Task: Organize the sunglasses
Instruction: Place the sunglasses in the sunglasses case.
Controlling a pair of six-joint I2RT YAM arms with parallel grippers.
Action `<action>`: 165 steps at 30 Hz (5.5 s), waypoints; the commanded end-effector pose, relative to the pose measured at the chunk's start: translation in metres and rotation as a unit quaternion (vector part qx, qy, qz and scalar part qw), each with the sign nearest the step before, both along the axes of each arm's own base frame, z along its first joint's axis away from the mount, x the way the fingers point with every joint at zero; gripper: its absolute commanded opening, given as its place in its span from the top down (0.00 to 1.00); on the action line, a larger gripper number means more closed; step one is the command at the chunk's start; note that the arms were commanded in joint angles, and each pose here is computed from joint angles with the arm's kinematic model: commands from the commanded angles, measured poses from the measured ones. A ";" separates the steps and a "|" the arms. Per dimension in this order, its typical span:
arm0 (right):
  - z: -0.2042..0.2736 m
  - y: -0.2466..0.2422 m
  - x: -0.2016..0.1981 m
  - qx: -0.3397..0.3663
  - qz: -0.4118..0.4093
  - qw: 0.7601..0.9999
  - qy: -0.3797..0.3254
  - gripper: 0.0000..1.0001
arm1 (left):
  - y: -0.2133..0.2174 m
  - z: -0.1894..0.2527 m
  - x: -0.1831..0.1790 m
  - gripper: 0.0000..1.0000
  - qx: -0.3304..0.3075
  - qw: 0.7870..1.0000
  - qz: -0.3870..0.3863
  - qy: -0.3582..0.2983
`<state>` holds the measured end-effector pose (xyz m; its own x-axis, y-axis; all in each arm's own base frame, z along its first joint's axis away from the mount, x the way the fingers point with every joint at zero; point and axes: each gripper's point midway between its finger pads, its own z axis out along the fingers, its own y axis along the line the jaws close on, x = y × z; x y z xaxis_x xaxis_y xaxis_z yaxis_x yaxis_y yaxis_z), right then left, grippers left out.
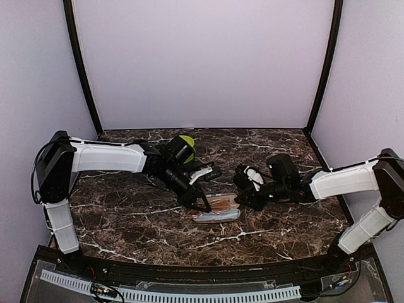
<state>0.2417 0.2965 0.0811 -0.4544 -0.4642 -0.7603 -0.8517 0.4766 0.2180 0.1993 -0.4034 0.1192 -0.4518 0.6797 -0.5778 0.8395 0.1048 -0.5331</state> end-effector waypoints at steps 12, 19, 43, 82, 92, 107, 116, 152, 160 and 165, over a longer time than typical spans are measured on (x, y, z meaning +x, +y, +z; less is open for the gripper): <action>0.002 0.010 -0.004 0.024 0.035 0.998 -0.039 0.87 | -0.021 -0.018 0.000 0.77 -0.010 0.997 -0.046 -0.059; -0.003 0.010 -0.006 0.022 0.044 0.998 -0.040 0.86 | -0.027 -0.024 0.004 0.76 -0.020 0.995 -0.056 -0.074; -0.003 0.010 -0.006 0.024 0.043 0.998 -0.047 0.86 | -0.034 -0.041 0.006 0.76 -0.028 0.992 -0.087 -0.085; -0.009 0.012 -0.009 0.005 0.045 0.997 -0.062 0.87 | -0.034 -0.055 0.016 0.49 -0.004 0.993 -0.067 -0.101; -0.009 0.013 -0.011 -0.003 0.047 0.996 -0.073 0.89 | -0.037 -0.045 0.022 0.47 -0.003 0.990 -0.056 -0.130; -0.008 0.015 -0.013 -0.010 0.049 0.995 -0.084 0.91 | -0.037 -0.026 0.025 0.44 -0.012 0.983 -0.042 -0.179; -0.008 0.015 -0.013 -0.011 0.047 0.995 -0.087 0.92 | -0.036 -0.023 0.025 0.43 -0.009 0.979 -0.035 -0.201; -0.009 0.014 -0.010 -0.015 0.040 0.995 -0.087 0.93 | -0.032 -0.062 -0.013 0.42 0.066 0.963 -0.095 -0.245; -0.008 0.014 -0.011 -0.014 0.038 0.995 -0.095 0.94 | -0.032 -0.069 -0.010 0.41 0.080 0.959 -0.088 -0.259; -0.008 0.015 -0.013 -0.016 0.040 0.994 -0.102 0.94 | -0.033 -0.065 -0.004 0.41 0.080 0.955 -0.071 -0.275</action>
